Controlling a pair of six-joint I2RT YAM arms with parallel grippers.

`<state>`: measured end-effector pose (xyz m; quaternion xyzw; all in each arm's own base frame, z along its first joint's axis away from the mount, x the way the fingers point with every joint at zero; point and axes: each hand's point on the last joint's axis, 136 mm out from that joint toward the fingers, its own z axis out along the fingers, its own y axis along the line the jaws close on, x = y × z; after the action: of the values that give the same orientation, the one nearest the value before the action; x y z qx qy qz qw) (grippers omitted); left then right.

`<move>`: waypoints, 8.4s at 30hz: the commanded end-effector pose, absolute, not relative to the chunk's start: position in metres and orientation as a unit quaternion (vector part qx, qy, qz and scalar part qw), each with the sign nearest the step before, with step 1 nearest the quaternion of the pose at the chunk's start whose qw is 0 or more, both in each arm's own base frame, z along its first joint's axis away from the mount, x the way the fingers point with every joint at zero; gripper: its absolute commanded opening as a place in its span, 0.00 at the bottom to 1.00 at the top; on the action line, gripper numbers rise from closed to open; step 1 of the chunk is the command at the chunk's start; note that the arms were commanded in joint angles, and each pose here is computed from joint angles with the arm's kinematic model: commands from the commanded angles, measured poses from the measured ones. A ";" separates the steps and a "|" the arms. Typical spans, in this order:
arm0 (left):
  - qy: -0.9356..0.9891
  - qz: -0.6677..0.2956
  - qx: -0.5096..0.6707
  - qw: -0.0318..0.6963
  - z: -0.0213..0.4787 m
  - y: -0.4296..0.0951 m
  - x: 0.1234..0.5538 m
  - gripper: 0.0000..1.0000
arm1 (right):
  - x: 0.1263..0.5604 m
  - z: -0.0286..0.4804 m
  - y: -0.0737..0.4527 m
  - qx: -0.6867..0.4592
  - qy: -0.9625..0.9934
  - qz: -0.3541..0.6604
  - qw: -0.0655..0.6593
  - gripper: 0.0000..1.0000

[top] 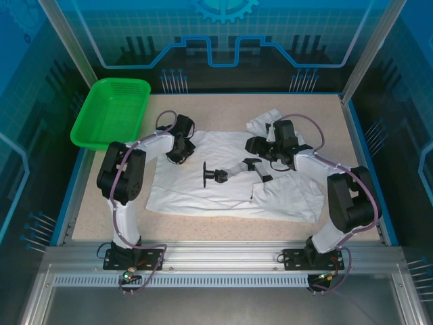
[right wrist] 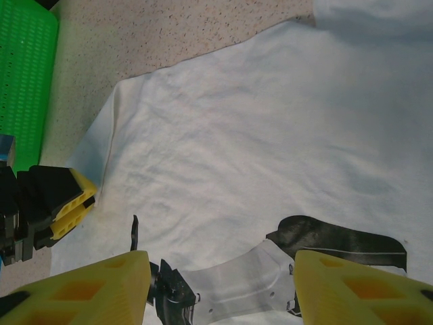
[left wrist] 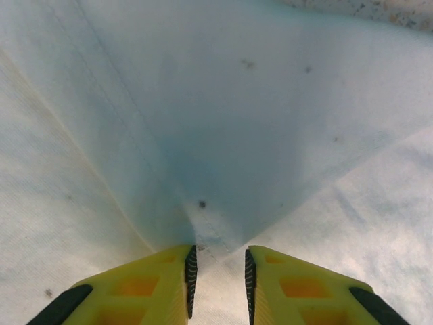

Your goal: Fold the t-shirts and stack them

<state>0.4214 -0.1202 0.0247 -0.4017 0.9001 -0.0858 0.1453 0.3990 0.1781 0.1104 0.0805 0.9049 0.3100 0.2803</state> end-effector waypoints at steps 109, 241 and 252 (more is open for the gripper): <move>0.990 0.023 -0.111 0.085 0.020 -0.119 0.419 0.17 | 0.401 0.097 0.173 0.096 0.910 0.308 0.261 0.57; 0.938 -0.121 -0.162 0.281 0.093 -0.137 0.433 0.00 | 0.636 0.066 -0.022 0.181 0.934 0.001 0.310 0.51; 0.939 -0.121 -0.162 0.279 0.092 -0.137 0.433 0.00 | 0.644 0.050 -0.032 0.192 0.936 -0.015 0.295 0.51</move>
<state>0.4365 -0.1345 0.0906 -0.1604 0.9392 -0.1122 0.2821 0.6405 -0.0199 0.0496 0.1815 0.9379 -0.0021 0.2956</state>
